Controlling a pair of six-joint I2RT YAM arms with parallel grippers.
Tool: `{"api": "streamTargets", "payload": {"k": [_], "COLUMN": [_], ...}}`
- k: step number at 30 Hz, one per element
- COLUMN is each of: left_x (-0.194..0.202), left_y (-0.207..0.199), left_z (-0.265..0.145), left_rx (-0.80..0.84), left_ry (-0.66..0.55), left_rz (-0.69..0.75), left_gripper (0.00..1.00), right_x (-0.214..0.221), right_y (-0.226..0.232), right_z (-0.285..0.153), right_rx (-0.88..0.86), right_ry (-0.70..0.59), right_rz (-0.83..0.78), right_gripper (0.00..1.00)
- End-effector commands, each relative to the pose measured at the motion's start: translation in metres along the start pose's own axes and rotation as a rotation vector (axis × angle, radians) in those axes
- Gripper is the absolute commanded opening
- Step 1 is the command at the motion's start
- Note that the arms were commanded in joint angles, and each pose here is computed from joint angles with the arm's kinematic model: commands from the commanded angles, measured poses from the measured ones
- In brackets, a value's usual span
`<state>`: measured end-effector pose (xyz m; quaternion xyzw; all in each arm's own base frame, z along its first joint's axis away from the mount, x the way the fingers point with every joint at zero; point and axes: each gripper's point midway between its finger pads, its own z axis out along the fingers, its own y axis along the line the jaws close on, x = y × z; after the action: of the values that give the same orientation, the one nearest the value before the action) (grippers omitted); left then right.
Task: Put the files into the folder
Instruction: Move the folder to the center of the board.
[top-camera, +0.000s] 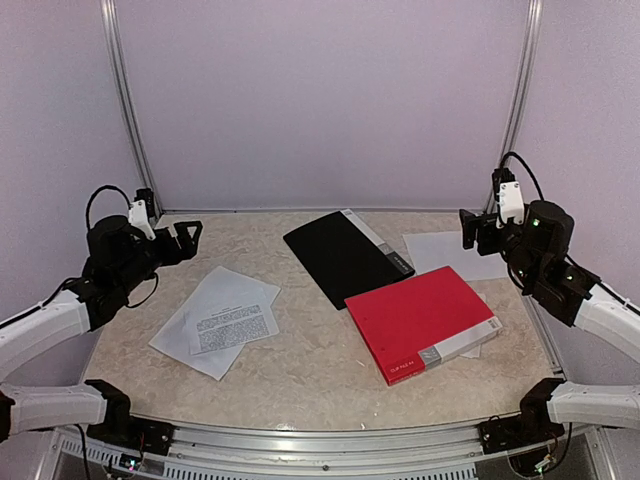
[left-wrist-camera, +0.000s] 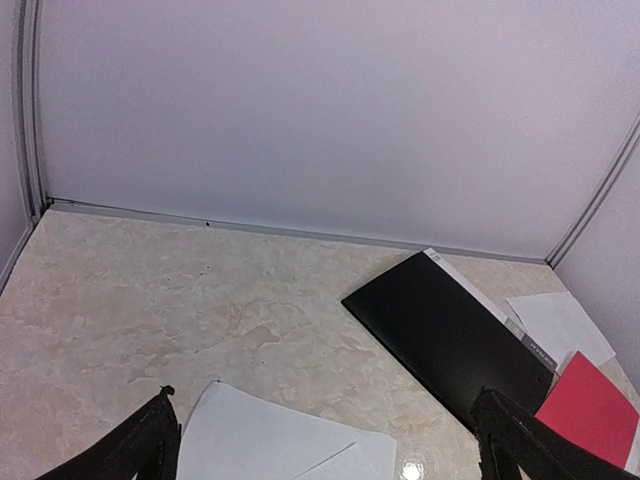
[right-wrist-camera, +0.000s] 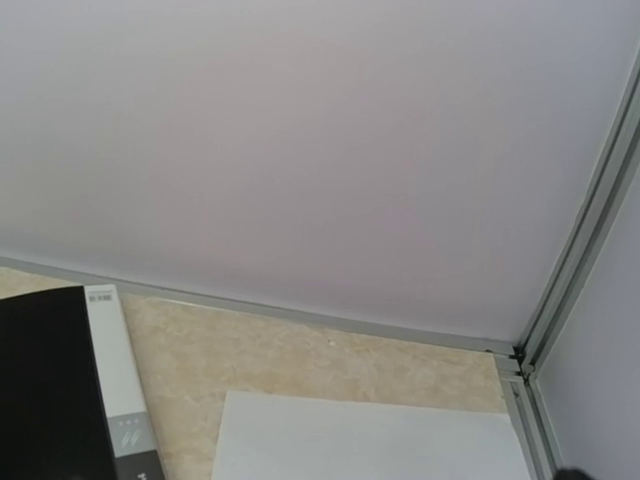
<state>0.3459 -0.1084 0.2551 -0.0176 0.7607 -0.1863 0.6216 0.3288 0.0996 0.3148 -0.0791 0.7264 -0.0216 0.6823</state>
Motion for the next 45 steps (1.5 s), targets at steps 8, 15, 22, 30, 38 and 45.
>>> {"api": "streamTargets", "payload": {"k": [8,15,22,30,38,45], "left_x": [-0.007,-0.004,0.023,0.045,0.058,0.069], "left_y": [-0.004,-0.011,-0.039,-0.059,-0.075,-0.094], "left_z": [0.002,0.004,0.008,0.013,0.024,0.031], "left_rx": [0.0,-0.024,0.037,0.097,0.117,0.162], "left_ry": [-0.002,0.022,0.1,0.179,0.218,0.238], "left_rz": [0.008,0.031,0.095,0.099,0.13,0.13], "left_gripper": [0.99,0.99,0.99,0.99,0.99,0.99], "right_x": [0.005,0.009,0.045,0.105,0.157,0.211], "right_y": [0.009,0.019,0.043,0.029,-0.007,-0.032], "right_z": [0.002,0.001,0.01,0.032,0.054,0.067], "right_rx": [-0.014,-0.037,-0.071,-0.063,-0.089,-0.119], "right_ry": [0.06,0.15,0.329,0.507,0.65,0.786], "right_rz": [-0.023,-0.062,-0.121,-0.041,0.109,0.216], "right_gripper": [0.99,0.99,0.99,0.99,0.98,0.96]}}
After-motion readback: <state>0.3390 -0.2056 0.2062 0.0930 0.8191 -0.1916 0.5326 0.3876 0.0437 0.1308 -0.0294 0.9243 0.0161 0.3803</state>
